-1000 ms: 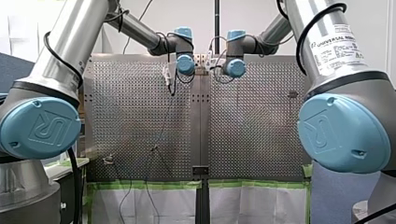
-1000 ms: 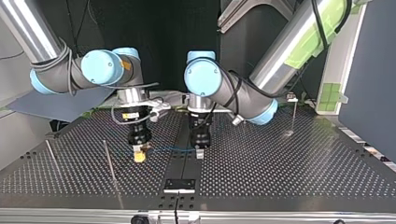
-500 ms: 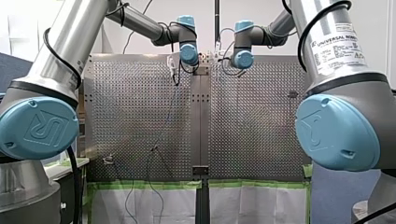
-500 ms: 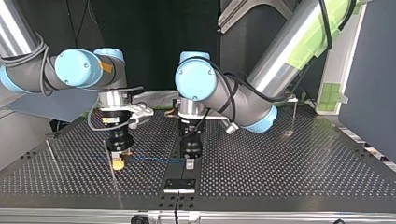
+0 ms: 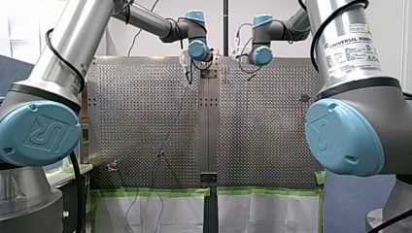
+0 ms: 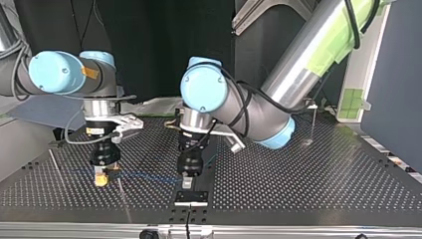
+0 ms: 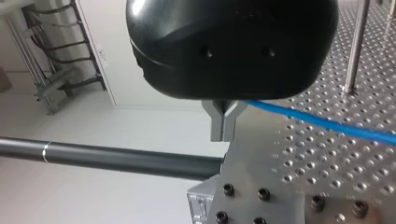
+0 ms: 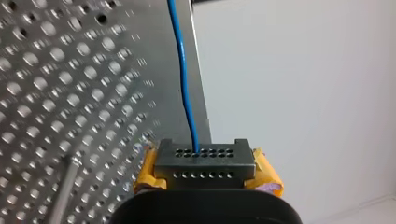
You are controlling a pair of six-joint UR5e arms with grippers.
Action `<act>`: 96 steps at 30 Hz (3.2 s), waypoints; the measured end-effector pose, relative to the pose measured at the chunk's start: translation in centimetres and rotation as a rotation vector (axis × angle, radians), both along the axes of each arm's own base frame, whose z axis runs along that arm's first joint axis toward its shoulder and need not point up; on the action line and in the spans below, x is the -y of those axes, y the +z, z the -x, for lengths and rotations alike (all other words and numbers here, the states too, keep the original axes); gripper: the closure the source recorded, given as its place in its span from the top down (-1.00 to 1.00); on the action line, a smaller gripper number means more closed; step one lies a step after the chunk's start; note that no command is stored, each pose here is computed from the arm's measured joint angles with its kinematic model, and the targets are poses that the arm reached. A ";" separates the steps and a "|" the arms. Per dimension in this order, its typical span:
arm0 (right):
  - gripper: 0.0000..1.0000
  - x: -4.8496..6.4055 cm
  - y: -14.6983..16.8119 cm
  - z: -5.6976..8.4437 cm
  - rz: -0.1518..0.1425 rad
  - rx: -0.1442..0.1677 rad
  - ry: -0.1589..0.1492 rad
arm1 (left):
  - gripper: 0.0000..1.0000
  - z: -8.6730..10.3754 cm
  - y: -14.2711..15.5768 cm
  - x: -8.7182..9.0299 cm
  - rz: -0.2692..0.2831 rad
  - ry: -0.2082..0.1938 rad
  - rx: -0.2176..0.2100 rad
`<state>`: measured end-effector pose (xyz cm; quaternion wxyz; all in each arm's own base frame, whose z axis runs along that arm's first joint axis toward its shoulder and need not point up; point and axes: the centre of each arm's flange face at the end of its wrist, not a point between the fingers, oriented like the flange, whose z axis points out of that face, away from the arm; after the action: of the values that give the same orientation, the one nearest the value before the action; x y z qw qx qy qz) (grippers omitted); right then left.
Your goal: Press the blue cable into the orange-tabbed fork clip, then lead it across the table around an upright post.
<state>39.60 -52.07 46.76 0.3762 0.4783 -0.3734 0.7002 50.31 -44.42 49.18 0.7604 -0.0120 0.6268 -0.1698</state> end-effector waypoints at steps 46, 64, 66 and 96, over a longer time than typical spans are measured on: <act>-1.00 6.3 0.9 11.8 -0.042 -0.001 -0.124 | -1.00 -2.5 -1.3 9.5 -0.022 -0.151 -0.055; -1.00 8.6 -2.1 13.3 -0.080 -0.018 -0.122 | -1.00 -3.5 -6.3 11.1 -0.058 -0.156 -0.105; -1.00 8.9 -2.6 13.5 -0.087 -0.019 -0.124 | -1.00 -3.7 -7.0 11.2 -0.063 -0.155 -0.113; -1.00 10.4 -12.3 12.8 -0.233 -0.065 -0.109 | -1.00 -4.6 -11.6 10.9 -0.029 -0.127 -0.122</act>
<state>26.76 -62.46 34.45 0.3675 0.5203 -0.4652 0.6147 54.93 -55.30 37.54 0.7086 0.0284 0.6738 -0.2075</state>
